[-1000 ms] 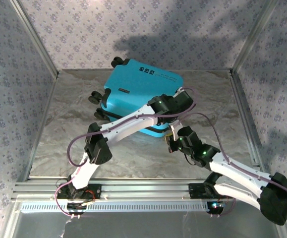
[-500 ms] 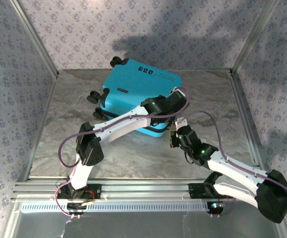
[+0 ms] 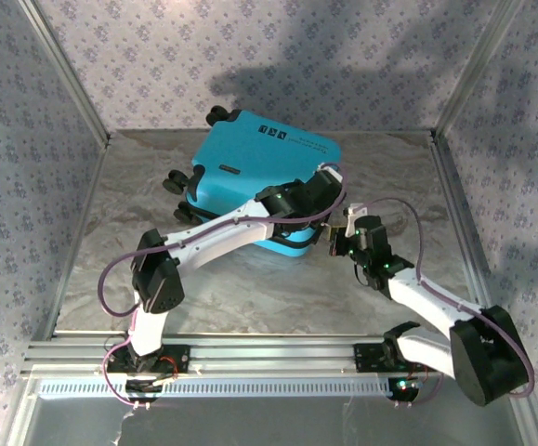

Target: Pack the luggage

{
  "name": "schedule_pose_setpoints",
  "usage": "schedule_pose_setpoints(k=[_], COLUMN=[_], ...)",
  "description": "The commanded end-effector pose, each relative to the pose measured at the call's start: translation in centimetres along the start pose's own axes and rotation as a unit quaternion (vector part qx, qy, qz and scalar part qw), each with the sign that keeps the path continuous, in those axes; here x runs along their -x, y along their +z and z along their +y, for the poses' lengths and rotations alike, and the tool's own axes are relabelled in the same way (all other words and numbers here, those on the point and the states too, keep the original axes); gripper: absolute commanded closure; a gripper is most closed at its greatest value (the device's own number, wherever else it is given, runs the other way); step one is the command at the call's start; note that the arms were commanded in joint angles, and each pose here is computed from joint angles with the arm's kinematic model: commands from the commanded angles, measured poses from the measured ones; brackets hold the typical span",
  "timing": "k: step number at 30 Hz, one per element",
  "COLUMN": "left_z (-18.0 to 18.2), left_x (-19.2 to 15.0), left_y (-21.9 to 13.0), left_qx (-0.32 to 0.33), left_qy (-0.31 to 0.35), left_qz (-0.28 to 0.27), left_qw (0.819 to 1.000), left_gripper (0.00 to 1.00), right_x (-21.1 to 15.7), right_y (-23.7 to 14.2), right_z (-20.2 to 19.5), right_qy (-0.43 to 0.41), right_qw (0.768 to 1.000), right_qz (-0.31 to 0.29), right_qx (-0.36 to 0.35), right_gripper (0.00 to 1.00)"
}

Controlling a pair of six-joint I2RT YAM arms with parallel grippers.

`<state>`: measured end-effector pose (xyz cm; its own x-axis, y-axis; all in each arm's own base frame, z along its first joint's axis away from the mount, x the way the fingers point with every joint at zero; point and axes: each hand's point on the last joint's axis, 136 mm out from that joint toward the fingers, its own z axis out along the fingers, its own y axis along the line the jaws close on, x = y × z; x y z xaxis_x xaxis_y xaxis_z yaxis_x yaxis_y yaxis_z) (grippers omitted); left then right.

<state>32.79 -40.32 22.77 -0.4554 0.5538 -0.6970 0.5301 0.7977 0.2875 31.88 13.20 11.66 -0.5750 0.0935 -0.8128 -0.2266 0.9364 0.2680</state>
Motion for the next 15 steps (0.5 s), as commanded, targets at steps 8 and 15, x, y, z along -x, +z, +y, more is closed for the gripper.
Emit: schedule_pose_setpoints(k=[8,15], left_z=[5.8,5.7], left_x=[-7.6,-8.0], left_y=[0.1,-0.3], left_qx=[0.081,0.077], left_qy=[0.064,0.064], left_qz=[0.130,0.127], left_qw=[0.986,0.987], left_gripper=[0.42,0.43], right_x=[5.2,7.5], right_y=[2.2,5.4], right_z=[-8.3,-10.6], right_qy=[0.056,0.077], right_qw=[0.991,0.991], right_qz=[-0.049,-0.038], right_qx=[-0.112,-0.103], right_gripper=[1.00,1.00])
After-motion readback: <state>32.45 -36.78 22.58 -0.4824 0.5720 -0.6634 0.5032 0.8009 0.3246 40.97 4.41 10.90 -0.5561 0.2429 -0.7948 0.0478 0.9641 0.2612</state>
